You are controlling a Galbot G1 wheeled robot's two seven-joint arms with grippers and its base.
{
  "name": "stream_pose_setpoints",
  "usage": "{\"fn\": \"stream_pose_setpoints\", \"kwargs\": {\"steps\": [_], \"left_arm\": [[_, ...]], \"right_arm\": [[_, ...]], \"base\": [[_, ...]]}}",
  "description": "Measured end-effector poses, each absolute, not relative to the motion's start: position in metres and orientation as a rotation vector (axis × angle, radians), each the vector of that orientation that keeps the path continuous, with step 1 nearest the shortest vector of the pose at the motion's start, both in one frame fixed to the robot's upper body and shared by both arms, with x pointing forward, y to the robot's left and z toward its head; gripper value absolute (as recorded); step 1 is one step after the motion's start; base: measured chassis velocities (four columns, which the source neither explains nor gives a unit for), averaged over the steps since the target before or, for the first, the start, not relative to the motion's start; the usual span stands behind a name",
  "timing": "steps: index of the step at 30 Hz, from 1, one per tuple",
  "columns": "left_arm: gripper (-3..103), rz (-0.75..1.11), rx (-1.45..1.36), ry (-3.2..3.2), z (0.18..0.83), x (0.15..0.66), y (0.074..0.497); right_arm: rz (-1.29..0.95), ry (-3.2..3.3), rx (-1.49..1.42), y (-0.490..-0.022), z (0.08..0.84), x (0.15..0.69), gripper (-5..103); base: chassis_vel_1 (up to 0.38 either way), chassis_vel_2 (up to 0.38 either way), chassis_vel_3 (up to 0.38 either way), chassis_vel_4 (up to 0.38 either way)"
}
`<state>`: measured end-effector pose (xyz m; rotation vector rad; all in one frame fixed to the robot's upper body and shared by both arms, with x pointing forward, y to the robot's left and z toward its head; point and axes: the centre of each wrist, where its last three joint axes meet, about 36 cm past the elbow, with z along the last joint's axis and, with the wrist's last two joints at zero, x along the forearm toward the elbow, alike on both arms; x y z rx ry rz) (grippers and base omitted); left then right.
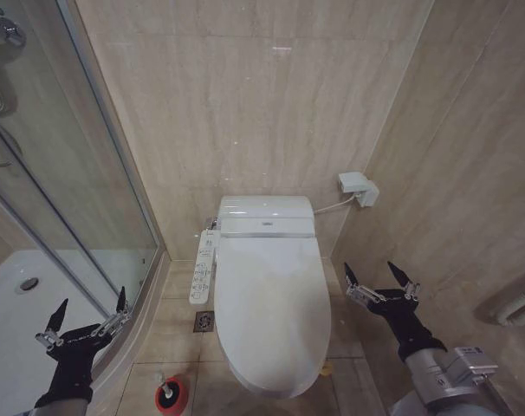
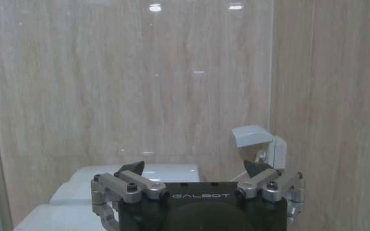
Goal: Open the toilet lid, clean the toilet bowl with a toilet brush, close the toilet lid, and flush.
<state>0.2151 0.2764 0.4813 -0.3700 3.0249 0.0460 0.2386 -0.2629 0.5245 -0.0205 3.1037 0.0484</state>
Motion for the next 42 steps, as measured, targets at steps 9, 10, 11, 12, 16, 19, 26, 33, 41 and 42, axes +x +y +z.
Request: {"fn": "stream_pose_setpoints", "kwargs": {"steps": [9,10,11,12,16,19,26,33,41,42], "left_arm": [[100,0.002,-0.364,3.08,0.45,0.237,0.302],[100,-0.01,-0.372,3.081,0.442,0.241,0.307],[100,-0.01,-0.372,3.081,0.442,0.241,0.307],[100,-0.013,-0.377,3.07,0.438,0.244,0.31],[100,-0.015,-0.357,3.059,0.429,0.251,0.312],[100,-0.013,-0.312,3.065,0.426,0.255,0.314],[100,-0.008,-0.207,3.083,0.423,0.286,0.337],[100,0.031,-0.132,3.081,0.422,0.332,0.369],[98,0.114,-0.045,3.094,0.411,0.376,0.397],[98,0.114,-0.045,3.094,0.411,0.376,0.397]], "right_arm": [[0.049,3.104,-0.021,-0.263,0.524,0.239,100],[0.049,3.104,-0.021,-0.263,0.524,0.239,100],[0.049,3.104,-0.021,-0.263,0.524,0.239,100],[0.049,3.104,-0.021,-0.263,0.524,0.239,100],[0.049,3.104,-0.021,-0.263,0.524,0.239,100],[0.048,3.104,-0.021,-0.263,0.524,0.239,100],[0.049,3.104,-0.02,-0.263,0.524,0.239,100],[0.049,3.104,-0.021,-0.263,0.524,0.239,100],[0.049,3.104,-0.021,-0.263,0.524,0.239,100],[0.049,3.104,-0.021,-0.263,0.524,0.239,100]], "base": [[0.0,0.0,0.0,0.0],[0.0,0.0,0.0,0.0],[0.0,0.0,0.0,0.0],[0.0,0.0,0.0,0.0],[0.0,0.0,0.0,0.0],[0.0,0.0,0.0,0.0],[0.0,0.0,0.0,0.0],[0.0,0.0,0.0,0.0],[0.0,0.0,0.0,0.0],[0.0,0.0,0.0,0.0]]}}
